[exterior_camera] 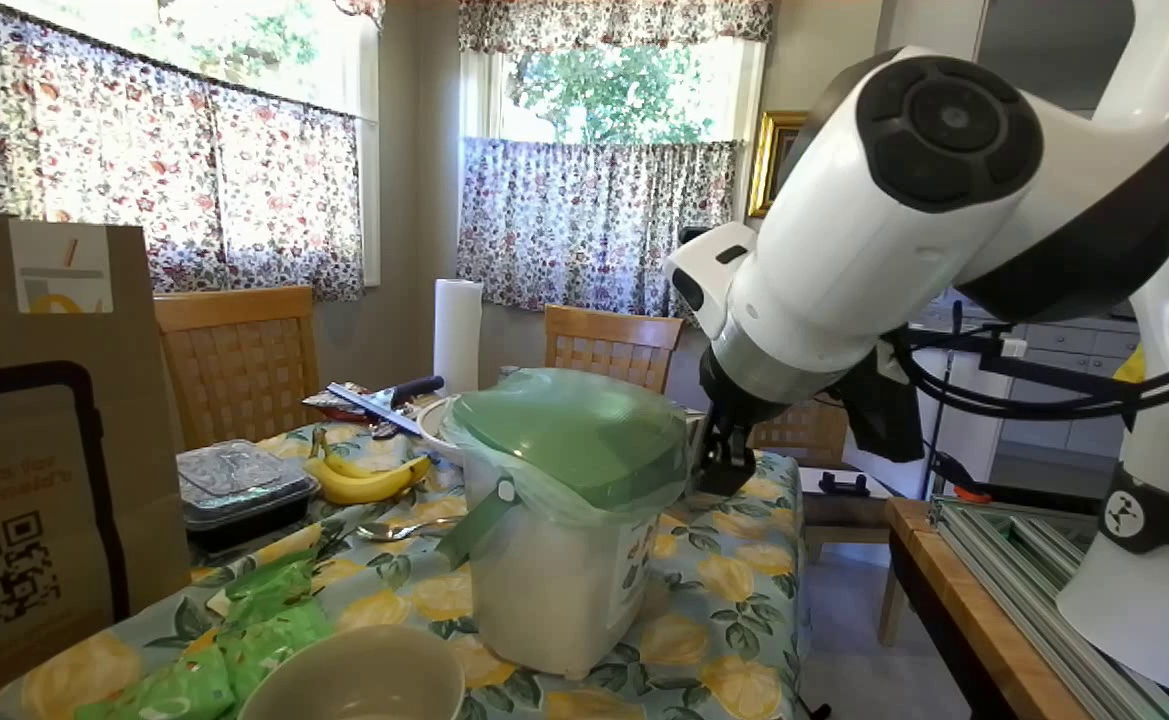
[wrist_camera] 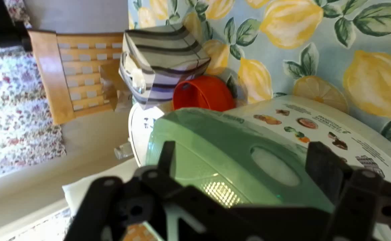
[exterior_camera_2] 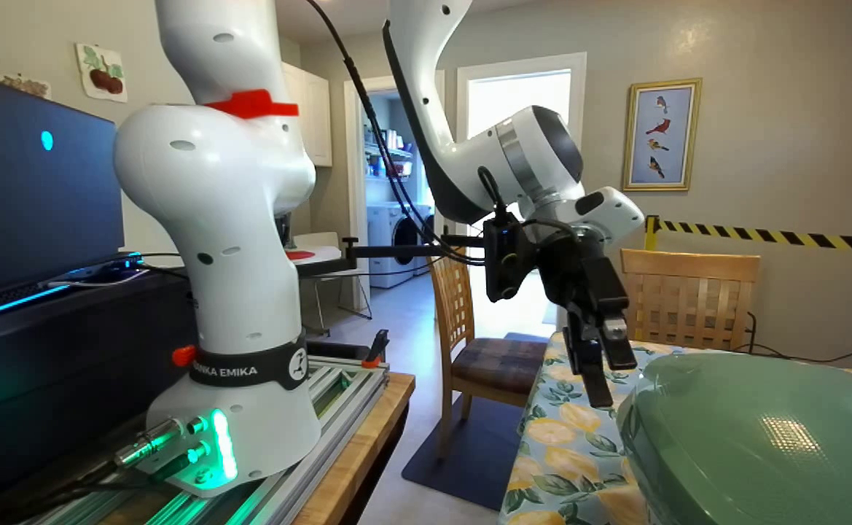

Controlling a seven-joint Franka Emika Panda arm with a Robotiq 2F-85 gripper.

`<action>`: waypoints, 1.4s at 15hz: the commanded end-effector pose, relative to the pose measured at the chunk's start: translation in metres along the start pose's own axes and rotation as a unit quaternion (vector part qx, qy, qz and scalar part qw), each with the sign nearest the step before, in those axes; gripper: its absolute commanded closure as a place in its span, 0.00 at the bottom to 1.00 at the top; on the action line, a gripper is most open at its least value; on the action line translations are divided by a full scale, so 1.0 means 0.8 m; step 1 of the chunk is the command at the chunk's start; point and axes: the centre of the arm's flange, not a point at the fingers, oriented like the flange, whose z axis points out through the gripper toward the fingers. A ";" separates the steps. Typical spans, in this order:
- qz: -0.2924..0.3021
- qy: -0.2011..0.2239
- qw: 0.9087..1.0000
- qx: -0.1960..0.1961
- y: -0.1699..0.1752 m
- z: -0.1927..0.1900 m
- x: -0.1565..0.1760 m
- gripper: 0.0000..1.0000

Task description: Turn the bin around then open it.

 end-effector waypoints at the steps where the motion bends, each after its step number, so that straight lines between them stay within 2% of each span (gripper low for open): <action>1: -0.067 0.075 0.995 -0.026 -0.016 0.010 -0.006 0.00; 2: -0.039 0.041 0.998 -0.016 -0.007 0.000 -0.001 0.00; 21: -0.052 0.019 0.998 -0.017 -0.017 0.021 0.000 0.00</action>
